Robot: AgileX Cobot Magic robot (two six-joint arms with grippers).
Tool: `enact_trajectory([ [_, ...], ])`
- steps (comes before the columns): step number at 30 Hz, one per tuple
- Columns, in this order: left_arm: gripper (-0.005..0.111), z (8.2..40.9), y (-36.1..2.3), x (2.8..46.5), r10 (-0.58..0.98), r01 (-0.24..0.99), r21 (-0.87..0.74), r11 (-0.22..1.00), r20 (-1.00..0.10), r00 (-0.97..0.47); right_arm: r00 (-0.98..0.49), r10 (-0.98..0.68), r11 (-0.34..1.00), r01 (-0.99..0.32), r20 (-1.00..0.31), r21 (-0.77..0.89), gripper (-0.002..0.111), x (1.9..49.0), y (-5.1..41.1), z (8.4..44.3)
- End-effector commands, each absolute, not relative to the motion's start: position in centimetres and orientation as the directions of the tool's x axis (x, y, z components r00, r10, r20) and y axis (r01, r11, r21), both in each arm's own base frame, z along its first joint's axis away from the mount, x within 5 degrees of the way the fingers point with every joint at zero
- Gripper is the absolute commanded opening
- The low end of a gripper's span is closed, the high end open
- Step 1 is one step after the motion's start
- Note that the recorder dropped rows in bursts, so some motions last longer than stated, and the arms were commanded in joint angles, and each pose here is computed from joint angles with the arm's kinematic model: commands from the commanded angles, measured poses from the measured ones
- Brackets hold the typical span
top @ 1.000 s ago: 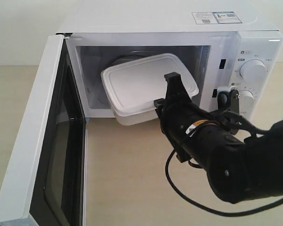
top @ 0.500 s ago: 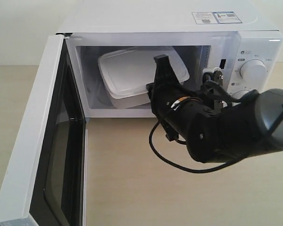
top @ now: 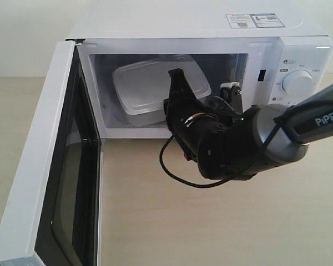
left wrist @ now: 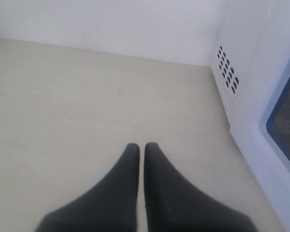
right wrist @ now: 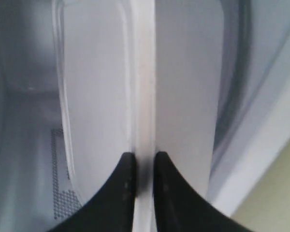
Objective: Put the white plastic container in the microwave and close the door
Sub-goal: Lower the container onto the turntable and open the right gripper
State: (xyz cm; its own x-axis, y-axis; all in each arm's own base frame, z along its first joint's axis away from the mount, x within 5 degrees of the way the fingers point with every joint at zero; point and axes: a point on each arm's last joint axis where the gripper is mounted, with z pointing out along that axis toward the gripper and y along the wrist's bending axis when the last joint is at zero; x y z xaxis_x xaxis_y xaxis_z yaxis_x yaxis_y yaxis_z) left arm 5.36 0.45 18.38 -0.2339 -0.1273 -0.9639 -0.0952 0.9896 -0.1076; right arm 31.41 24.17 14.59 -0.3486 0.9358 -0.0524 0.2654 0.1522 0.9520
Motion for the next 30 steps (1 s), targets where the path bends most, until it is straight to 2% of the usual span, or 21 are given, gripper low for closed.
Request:
enact_trajectory([
  [1, 0.004, 18.3, 0.4, 5.4, -0.141, -0.094, -0.122, 0.988, -0.963, -0.230, -0.316, 0.946, 0.143, 0.203, -0.073, 0.969, 0.000, 32.5, 23.2, 15.5],
  [9, 0.004, 18.3, 0.4, 5.4, -0.141, -0.094, -0.122, 0.988, -0.963, -0.230, -0.322, 0.940, 0.182, 0.200, -0.110, 0.963, 0.002, 32.7, 22.9, 15.4],
  [18, 0.004, 18.3, 0.4, 5.4, -0.141, -0.094, -0.122, 0.988, -0.963, -0.230, -0.321, 0.941, 0.181, 0.201, -0.110, 0.963, 0.033, 32.7, 22.9, 15.4],
  [25, 0.004, 18.3, 0.4, 5.4, -0.141, -0.094, -0.122, 0.988, -0.963, -0.230, -0.357, 0.924, 0.214, 0.173, -0.141, 0.961, 0.034, 32.4, 23.4, 15.6],
  [30, 0.004, 18.3, 0.4, 5.4, -0.141, -0.094, -0.122, 0.988, -0.963, -0.230, -0.433, 0.863, 0.327, 0.087, -0.260, 0.941, 0.034, 32.0, 24.3, 15.8],
])
